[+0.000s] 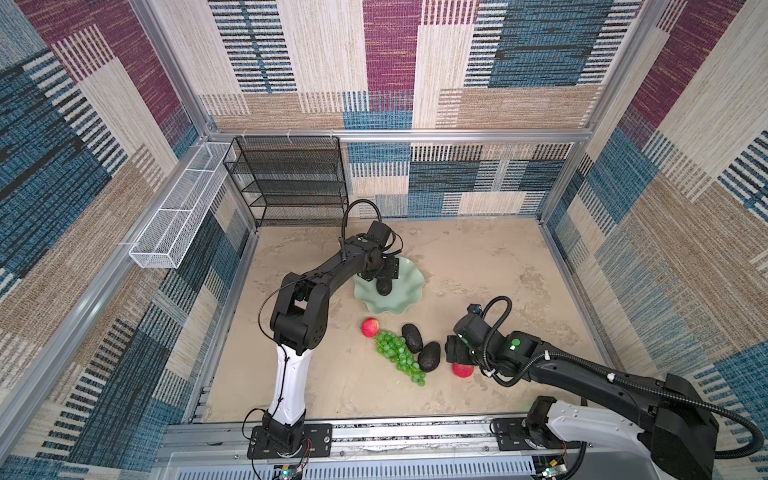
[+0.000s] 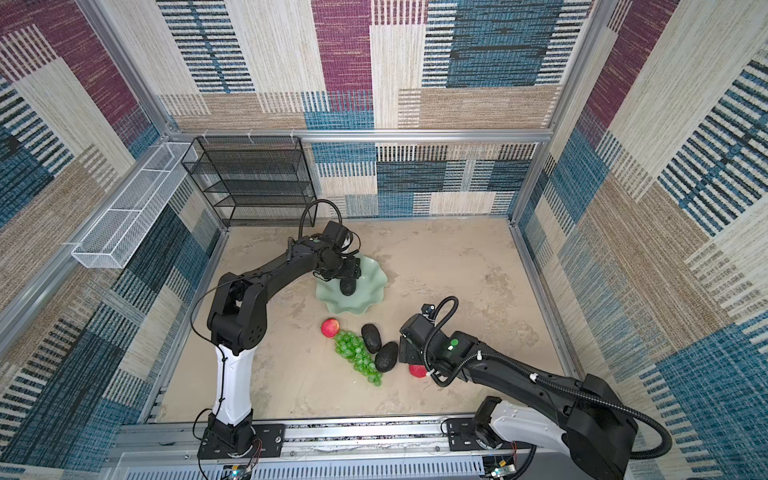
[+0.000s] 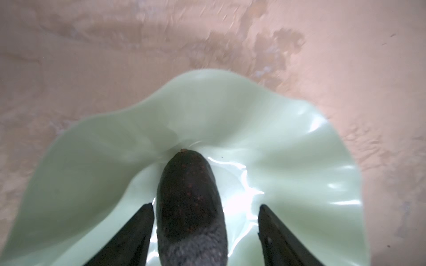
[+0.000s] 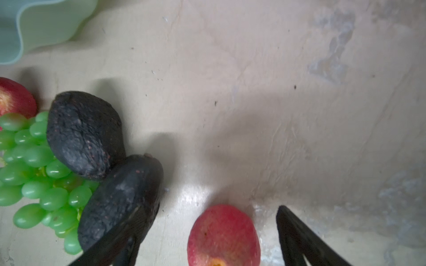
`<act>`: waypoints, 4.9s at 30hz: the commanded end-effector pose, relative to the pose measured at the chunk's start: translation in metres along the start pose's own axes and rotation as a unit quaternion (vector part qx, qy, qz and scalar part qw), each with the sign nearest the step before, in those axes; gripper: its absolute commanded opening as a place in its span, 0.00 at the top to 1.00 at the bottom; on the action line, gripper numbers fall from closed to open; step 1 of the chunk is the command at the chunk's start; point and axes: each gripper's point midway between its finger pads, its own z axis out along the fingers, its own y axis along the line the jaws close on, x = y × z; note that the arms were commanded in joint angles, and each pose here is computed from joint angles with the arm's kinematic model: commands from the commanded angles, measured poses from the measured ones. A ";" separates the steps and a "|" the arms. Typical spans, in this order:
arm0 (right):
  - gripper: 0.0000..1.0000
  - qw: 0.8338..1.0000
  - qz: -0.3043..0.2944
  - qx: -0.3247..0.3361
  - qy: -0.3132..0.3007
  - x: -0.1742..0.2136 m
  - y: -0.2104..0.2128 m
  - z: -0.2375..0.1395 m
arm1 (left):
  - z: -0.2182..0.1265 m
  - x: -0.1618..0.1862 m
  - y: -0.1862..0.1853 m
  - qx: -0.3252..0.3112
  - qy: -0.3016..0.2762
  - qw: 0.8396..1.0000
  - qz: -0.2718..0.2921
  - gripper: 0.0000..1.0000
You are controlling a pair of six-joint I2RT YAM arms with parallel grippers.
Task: Place and organize the fake fruits in the fruit bowl
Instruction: 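Release the avocado into the bowl with left gripper while right grasps red apple, then carry the red apple into the bowl with the right gripper and release it, then grasp the avocado beside the grapes with the right gripper, then place the avocado into the bowl with the right gripper and open it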
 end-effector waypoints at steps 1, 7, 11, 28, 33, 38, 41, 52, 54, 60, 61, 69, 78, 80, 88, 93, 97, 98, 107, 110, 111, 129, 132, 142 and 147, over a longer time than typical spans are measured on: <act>0.12 0.999 0.037 0.017 0.023 0.020 -0.013 0.004 | -0.044 -0.036 -0.002 0.010 -0.093 0.995 -0.022 0.25; 0.23 0.999 0.044 -0.004 0.011 0.023 -0.009 0.020 | -0.140 -0.056 0.014 -0.001 -0.256 0.966 -0.044 0.22; 0.36 0.999 0.044 -0.019 0.015 0.026 -0.003 0.027 | -0.181 -0.036 0.040 -0.033 -0.309 0.949 -0.061 0.21; 0.45 0.958 -0.112 -0.088 -0.250 -0.204 0.122 -0.028 | -0.163 0.116 0.100 -0.056 -0.225 0.962 -0.145 0.19; 0.45 0.953 -0.162 -0.108 -0.232 -0.230 0.157 0.017 | -0.158 0.144 0.097 -0.023 -0.205 0.965 -0.160 0.19; 0.45 0.956 -0.189 -0.108 -0.198 -0.230 0.174 0.065 | -0.148 0.167 0.092 0.008 -0.178 0.968 -0.174 0.19; 0.44 0.959 -0.192 -0.100 -0.184 -0.226 0.174 0.087 | -0.144 0.175 0.091 0.014 -0.165 0.970 -0.179 0.20; 0.31 0.967 -0.187 -0.084 -0.150 -0.213 0.168 0.127 | -0.138 0.179 0.088 0.019 -0.148 0.973 -0.176 0.20; 0.27 0.966 -0.185 -0.087 -0.160 -0.218 0.170 0.118 | -0.137 0.180 0.088 0.020 -0.147 0.973 -0.175 0.20; 0.22 0.960 -0.179 -0.090 -0.196 -0.233 0.168 0.070 | -0.136 0.176 0.087 0.021 -0.152 0.973 -0.173 0.20; 0.22 0.960 -0.178 -0.091 -0.196 -0.230 0.163 0.060 | -0.136 0.175 0.087 0.020 -0.154 0.973 -0.171 0.20; 0.22 0.981 -0.135 -0.071 -0.118 -0.138 0.095 0.017 | -0.136 0.160 0.090 0.011 -0.182 0.969 -0.166 0.20; 0.19 0.990 -0.059 -0.127 -0.004 -0.037 0.079 0.011 | -0.128 0.151 0.086 0.013 -0.180 0.971 -0.159 0.20; 0.19 0.990 -0.055 -0.131 0.013 -0.027 0.080 0.016 | -0.128 0.151 0.085 0.017 -0.179 0.971 -0.159 0.20; 0.21 0.986 -0.041 -0.155 0.043 -0.009 0.086 0.031 | -0.128 0.157 0.090 0.013 -0.182 0.969 -0.167 0.20; 0.26 0.986 -0.026 -0.157 0.056 0.002 0.082 0.042 | -0.129 0.157 0.090 0.011 -0.183 0.969 -0.165 0.20; 0.36 0.987 -0.013 -0.152 0.057 0.008 0.073 0.044 | -0.129 0.158 0.091 0.009 -0.185 0.968 -0.167 0.20; 0.40 0.987 -0.011 -0.149 0.054 0.008 0.071 0.043 | -0.129 0.158 0.091 0.010 -0.185 0.968 -0.167 0.20; 0.49 0.994 -0.052 -0.079 -0.051 -0.046 0.052 0.002 | -0.127 0.158 0.093 0.005 -0.184 0.969 -0.164 0.20; 0.49 0.984 -0.084 -0.100 -0.120 -0.098 0.076 -0.027 | -0.126 0.159 0.092 0.005 -0.181 0.970 -0.163 0.20; 0.49 0.979 -0.099 -0.109 -0.139 -0.115 0.088 -0.033 | -0.125 0.160 0.092 0.005 -0.178 0.970 -0.163 0.20; 0.50 0.877 -0.404 -0.173 -0.193 -0.199 0.237 0.056 | -0.136 0.175 0.087 0.022 -0.160 0.974 -0.159 0.20; 0.51 0.874 -0.414 -0.177 -0.182 -0.194 0.239 0.073 | -0.133 0.177 0.086 0.024 -0.155 0.975 -0.157 0.20; 0.37 0.880 -0.420 -0.166 -0.149 -0.178 0.231 0.108 | -0.123 0.177 0.074 0.050 -0.131 0.980 -0.144 0.20; 0.29 0.887 -0.394 -0.182 -0.159 -0.189 0.229 0.093 | -0.115 0.175 0.067 0.063 -0.114 0.982 -0.135 0.21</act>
